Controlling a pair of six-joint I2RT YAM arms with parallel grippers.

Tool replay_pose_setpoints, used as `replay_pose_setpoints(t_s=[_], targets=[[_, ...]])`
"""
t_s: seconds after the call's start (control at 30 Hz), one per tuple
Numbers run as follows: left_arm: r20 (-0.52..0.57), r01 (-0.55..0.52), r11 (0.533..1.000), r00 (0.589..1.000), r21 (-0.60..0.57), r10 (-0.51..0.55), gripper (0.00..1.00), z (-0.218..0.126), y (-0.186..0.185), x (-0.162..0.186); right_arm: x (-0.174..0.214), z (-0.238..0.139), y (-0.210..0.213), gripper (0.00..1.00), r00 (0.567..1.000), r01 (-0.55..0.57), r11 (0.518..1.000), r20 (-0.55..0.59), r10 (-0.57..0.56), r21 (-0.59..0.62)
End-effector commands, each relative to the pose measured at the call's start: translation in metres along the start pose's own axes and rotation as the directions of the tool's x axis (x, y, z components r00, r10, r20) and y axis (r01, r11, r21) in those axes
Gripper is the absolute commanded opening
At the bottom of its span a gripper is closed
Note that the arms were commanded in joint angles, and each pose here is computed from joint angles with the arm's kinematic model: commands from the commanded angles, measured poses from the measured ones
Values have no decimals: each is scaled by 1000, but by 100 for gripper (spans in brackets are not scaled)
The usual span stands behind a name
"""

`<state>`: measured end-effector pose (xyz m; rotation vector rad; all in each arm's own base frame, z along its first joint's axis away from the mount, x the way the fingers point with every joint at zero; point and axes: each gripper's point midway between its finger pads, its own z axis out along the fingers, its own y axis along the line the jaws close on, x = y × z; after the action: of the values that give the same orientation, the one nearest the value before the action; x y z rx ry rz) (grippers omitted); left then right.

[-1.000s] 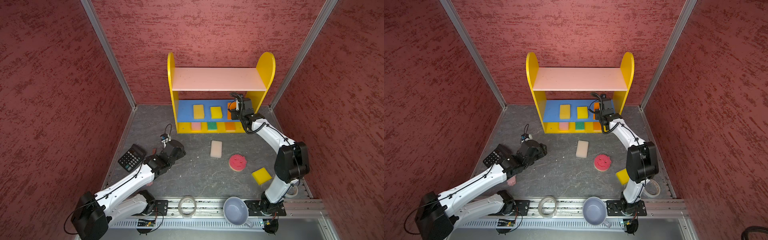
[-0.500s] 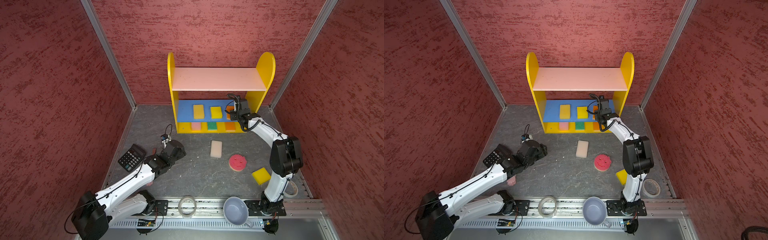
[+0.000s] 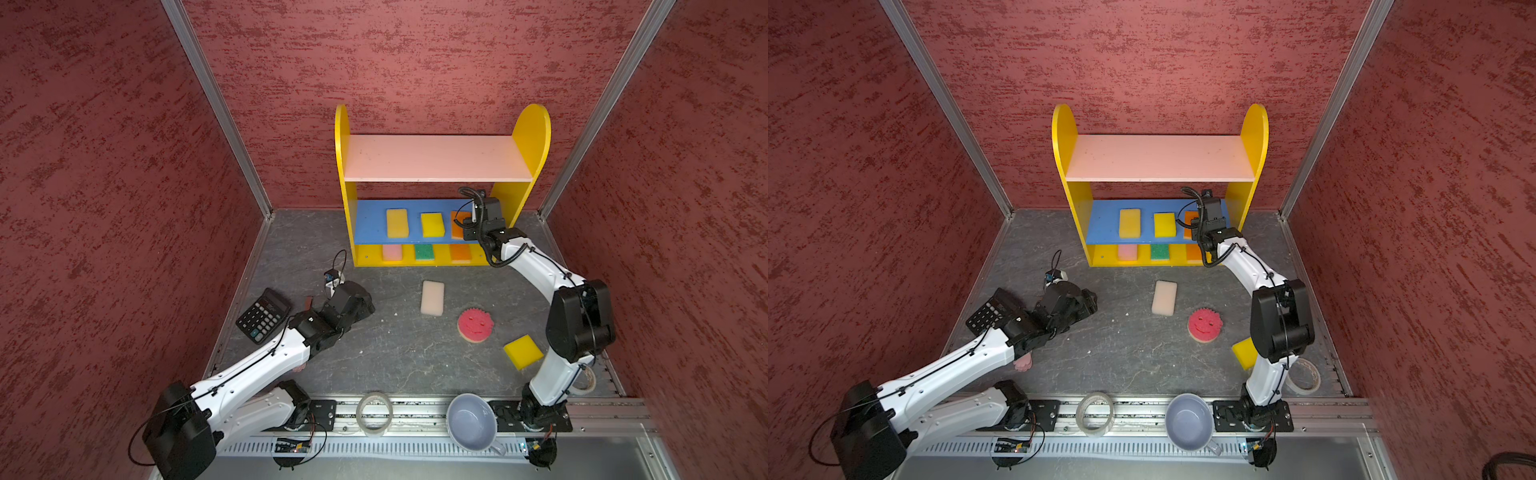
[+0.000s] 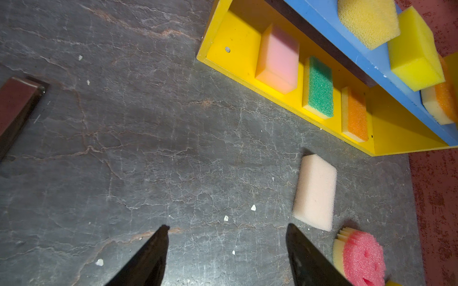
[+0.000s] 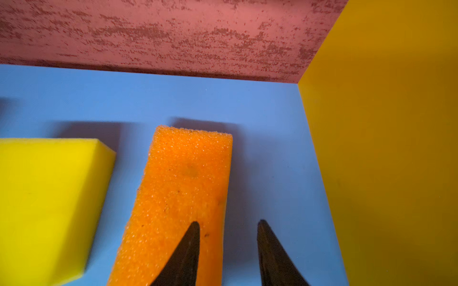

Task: Place and organize the cleaning sponges onto the shelf
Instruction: 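Set the orange sponge beside the firm yellow sponge and open the right gripper, then push the orange sponge farther back on the blue board with the right gripper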

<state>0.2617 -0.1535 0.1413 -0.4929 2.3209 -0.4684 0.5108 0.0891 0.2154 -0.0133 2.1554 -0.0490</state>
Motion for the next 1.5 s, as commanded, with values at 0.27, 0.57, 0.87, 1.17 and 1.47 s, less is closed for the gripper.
replay_pose_setpoints(t_s=[0.27, 0.57, 0.87, 1.17, 1.47], targets=[[6, -7, 1000, 1000, -12, 7, 77, -6, 0, 3, 1, -49, 44, 15, 981, -192, 925, -28, 194, -328], [23, 6, 1000, 1000, -23, -5, 79, -13, 6, 2, 29, -35, 59, 0, 957, -287, 882, -149, 249, -375], [19, 13, 999, 1000, -29, -13, 79, -13, 8, 4, 39, -14, 54, 0, 924, -378, 850, -214, 318, -368], [20, 8, 999, 1000, -35, -7, 80, -12, 7, 3, 39, -2, 38, 0, 901, -430, 834, -219, 373, -348], [19, 9, 999, 1000, -34, -9, 80, -12, 5, 3, 40, -7, 32, 0, 899, -436, 831, -216, 382, -345]])
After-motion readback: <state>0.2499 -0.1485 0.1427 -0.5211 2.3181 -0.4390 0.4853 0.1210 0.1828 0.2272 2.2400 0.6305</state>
